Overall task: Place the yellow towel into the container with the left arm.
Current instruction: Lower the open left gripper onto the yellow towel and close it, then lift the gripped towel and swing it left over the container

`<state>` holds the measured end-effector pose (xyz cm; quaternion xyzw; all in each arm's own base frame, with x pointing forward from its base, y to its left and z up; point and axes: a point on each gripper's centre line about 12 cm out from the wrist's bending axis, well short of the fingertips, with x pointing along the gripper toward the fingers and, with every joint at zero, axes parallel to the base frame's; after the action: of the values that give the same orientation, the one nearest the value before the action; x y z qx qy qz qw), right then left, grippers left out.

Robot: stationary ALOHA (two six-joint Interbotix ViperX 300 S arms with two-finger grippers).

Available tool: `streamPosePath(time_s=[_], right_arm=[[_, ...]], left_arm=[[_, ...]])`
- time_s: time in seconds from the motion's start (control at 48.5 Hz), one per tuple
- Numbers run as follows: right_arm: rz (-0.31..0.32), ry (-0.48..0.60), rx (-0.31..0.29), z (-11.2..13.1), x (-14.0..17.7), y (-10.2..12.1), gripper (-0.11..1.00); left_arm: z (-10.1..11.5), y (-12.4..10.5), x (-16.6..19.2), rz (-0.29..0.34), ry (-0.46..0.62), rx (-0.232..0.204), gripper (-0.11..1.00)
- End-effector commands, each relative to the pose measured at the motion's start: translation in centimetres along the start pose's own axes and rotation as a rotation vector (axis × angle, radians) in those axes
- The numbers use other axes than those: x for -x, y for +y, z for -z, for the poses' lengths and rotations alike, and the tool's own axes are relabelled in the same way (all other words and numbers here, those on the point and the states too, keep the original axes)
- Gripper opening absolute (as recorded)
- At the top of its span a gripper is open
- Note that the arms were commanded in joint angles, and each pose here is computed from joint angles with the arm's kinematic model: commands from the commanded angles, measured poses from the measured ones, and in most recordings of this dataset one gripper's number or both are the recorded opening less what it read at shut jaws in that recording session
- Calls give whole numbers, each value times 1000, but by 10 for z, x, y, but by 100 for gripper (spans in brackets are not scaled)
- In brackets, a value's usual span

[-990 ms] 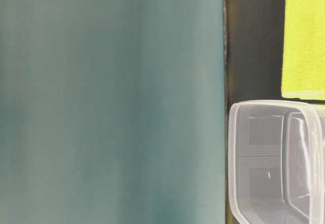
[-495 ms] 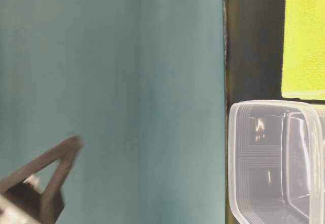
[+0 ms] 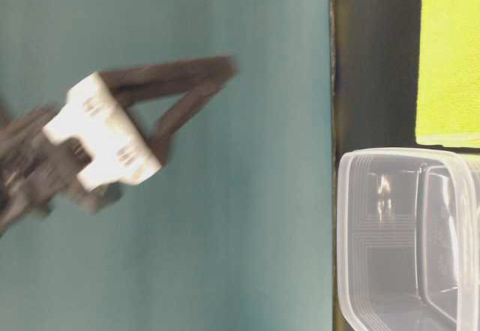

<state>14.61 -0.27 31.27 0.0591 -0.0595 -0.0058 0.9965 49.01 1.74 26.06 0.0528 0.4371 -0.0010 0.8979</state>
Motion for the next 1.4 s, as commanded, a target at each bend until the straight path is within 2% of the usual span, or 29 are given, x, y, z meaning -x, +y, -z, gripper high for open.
streamPosePath(time_s=[0.0, 0.124, 0.33, 0.577, 0.742, 0.846, 1.011, 1.093, 1.237, 1.382], right_arm=[[2, -13, -6, -3, 0, 0, 75], [2, -13, -12, -3, 0, 0, 75], [1, -14, -13, -4, 0, 0, 75], [-2, -29, -15, -6, 1, 0, 75], [-2, -32, -14, -7, 1, 1, 75], [-1, -35, -13, -7, 1, 0, 75], [-3, -43, -14, -9, 2, 1, 75], [-2, -43, -13, -9, 2, 1, 75], [-2, -46, -15, -10, 2, 1, 75], [-1, -52, -12, -11, 2, 1, 75]], left_arm=[[-3, -5, -29, 8, 36, -26, 91], [4, -10, -67, 19, 88, -49, 91], [30, -17, -120, 31, 186, -25, 91], [58, -19, -147, 36, 267, -15, 90], [64, -17, -150, 36, 276, -18, 87], [69, -23, -151, 44, 292, -37, 73], [64, -33, -146, 56, 282, -67, 28], [52, -33, -135, 55, 255, -69, 10], [17, -26, -92, 43, 184, -62, 7], [-14, -16, -23, 28, 127, -53, 7]])
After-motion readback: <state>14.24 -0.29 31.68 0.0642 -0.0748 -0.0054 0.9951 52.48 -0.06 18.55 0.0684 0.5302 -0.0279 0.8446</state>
